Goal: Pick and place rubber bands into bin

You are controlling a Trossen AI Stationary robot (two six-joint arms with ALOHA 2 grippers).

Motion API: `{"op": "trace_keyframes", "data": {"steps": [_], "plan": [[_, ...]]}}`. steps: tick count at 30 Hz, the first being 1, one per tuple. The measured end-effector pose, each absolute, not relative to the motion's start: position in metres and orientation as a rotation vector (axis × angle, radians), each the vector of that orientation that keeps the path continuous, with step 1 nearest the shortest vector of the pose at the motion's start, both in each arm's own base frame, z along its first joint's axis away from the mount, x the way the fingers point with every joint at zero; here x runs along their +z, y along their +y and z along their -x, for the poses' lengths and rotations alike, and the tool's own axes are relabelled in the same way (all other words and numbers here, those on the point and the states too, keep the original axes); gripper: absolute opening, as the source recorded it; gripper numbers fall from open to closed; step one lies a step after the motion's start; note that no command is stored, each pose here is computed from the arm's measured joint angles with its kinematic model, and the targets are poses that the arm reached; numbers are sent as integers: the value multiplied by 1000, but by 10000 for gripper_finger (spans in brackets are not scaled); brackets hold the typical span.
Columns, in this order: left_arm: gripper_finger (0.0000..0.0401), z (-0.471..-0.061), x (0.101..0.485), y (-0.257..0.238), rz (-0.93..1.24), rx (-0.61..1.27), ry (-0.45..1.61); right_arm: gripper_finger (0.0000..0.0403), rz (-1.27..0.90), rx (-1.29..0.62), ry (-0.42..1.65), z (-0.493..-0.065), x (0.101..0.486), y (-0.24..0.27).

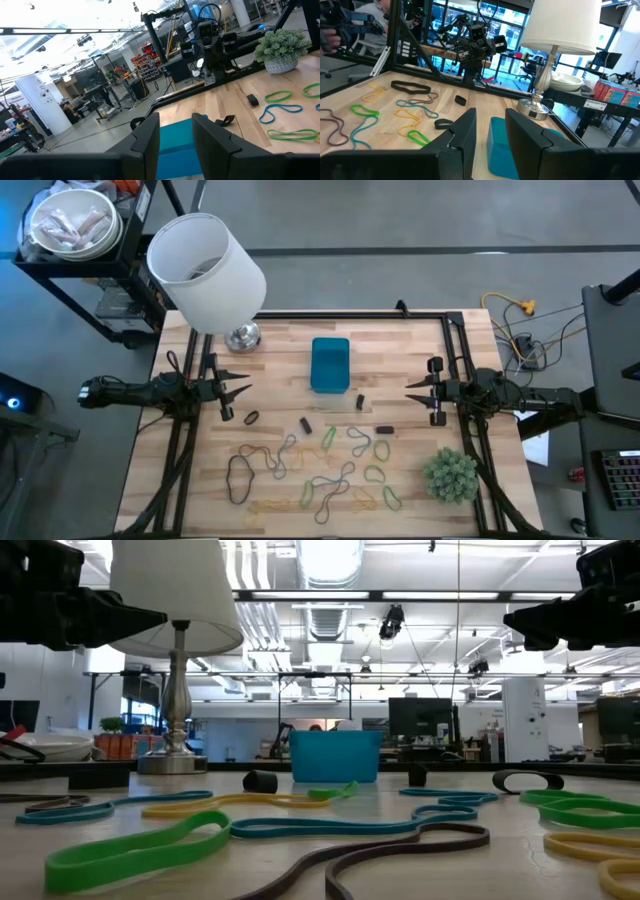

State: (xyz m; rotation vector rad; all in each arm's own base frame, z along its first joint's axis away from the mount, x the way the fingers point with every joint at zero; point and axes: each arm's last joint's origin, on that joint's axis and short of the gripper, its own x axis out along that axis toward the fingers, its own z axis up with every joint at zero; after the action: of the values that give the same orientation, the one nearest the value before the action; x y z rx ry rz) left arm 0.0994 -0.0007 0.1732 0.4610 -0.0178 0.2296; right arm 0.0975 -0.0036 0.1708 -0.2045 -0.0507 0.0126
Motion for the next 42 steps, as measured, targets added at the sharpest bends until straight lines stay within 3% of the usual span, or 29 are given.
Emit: {"op": "trace_keyframes", "data": {"steps": [7,13,16,21,27,32,39,42], "plan": [[98,-99,174,-1,-460,230,-22,98,222,12,-51,-97,171,-4],[98,-99,179,-1,-437,233,-79,98,496,4,-52,-97,171,-4],[98,-99,181,-2,-318,200,-123,98,530,5,-59,-97,171,-3],[98,-99,182,-2,-62,172,-152,98,312,1,-102,-97,176,-4],[98,-99,182,-2,-54,176,-152,98,50,20,-195,-96,185,-3],[98,-99,181,-3,-57,155,-148,98,-29,26,-138,-97,180,-3],[98,-103,171,-3,-75,143,-42,98,65,17,-22,-98,168,-4],[98,-105,166,-4,-78,137,10,98,-48,22,-3,-99,167,-3]]}}
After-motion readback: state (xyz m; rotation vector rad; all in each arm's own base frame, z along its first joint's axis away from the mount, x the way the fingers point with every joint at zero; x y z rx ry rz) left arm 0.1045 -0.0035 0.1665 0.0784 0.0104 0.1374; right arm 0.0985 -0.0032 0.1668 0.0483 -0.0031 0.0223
